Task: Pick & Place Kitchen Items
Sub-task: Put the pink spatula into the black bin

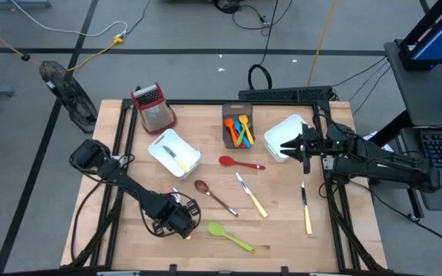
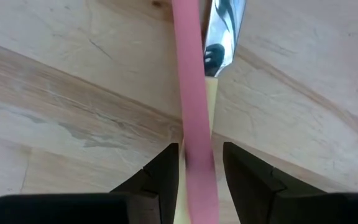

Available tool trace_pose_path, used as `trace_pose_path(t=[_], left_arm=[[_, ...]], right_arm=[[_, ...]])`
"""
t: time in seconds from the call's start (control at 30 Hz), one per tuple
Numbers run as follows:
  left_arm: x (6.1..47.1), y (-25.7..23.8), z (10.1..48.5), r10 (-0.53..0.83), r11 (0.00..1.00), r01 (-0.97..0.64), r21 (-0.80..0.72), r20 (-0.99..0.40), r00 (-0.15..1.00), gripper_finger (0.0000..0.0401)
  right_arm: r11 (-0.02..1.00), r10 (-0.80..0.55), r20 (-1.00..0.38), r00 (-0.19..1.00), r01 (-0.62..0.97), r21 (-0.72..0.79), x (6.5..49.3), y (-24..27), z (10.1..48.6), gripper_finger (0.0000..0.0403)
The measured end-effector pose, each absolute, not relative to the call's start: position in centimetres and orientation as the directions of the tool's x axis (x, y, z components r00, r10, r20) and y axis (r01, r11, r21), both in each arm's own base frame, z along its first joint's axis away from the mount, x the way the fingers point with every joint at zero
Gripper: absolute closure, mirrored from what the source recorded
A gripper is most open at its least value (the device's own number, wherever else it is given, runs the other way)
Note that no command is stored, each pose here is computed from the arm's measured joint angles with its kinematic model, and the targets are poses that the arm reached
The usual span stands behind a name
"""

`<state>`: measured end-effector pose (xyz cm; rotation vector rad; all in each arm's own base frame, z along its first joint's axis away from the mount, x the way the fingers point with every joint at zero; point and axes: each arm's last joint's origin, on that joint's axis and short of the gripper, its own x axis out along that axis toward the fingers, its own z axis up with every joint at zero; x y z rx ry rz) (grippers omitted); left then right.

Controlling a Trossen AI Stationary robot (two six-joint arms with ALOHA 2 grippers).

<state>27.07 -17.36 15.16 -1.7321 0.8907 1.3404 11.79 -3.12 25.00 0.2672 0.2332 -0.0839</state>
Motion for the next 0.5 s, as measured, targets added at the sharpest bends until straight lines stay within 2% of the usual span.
trace_pose_path(t=[0.5], left_arm=[[27.04,-17.22,15.17,-0.068,-0.471,-0.87,-0.145,-0.977,0.2,0.0274]], right_arm=[[0.961,-0.051,-0.239,0.97,0.113,0.252,11.79,-3.12,25.0,0.0298]])
